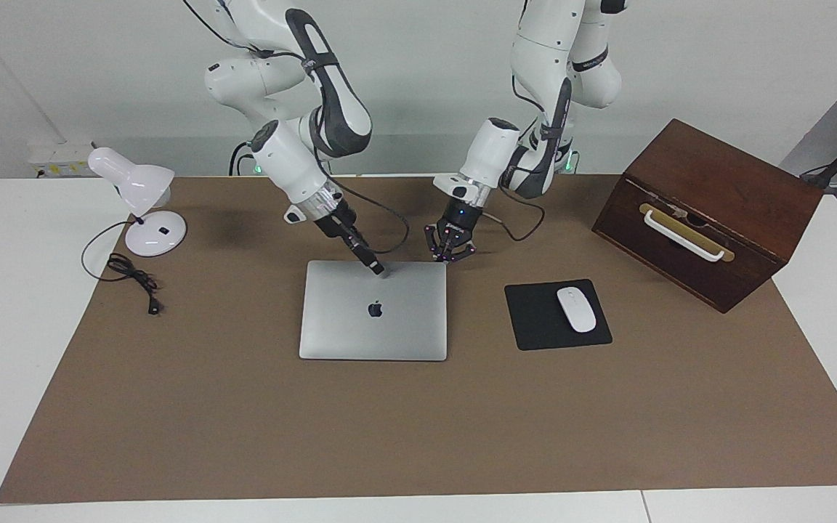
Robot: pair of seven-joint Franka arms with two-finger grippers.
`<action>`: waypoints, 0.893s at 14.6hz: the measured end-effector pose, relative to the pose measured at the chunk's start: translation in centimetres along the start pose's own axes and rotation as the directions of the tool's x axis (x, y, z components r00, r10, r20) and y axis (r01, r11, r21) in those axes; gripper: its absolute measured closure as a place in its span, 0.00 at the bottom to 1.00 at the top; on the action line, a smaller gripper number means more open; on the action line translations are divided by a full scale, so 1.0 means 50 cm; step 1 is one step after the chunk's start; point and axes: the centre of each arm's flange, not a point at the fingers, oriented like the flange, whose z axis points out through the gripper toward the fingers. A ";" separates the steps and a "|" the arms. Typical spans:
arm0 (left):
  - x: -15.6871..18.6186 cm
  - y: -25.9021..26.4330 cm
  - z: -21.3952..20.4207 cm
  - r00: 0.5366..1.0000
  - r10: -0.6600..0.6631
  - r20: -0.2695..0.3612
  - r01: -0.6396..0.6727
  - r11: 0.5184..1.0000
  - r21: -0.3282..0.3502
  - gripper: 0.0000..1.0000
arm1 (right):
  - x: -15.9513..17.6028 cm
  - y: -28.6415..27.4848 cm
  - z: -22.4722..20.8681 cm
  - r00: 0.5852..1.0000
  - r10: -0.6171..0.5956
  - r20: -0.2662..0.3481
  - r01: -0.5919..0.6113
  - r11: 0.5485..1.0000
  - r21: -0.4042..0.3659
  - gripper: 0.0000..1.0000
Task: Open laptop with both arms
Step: 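Press the left gripper on the laptop base while the right gripper grips the lid edge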
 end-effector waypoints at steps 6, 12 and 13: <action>0.005 -0.013 0.028 1.000 -0.007 0.006 0.006 1.000 0.011 0.99 | 0.002 0.005 0.004 1.000 -0.014 -0.001 0.014 1.000 -0.006 0.30; 0.007 -0.031 0.039 1.000 0.012 0.008 -0.013 1.000 0.024 0.99 | 0.014 0.019 0.019 0.999 -0.029 0.019 0.029 1.000 0.007 0.28; 0.008 -0.031 0.040 1.000 0.015 0.005 -0.015 1.000 0.023 0.99 | 0.015 0.019 0.018 0.999 -0.032 0.019 0.032 0.999 0.009 0.30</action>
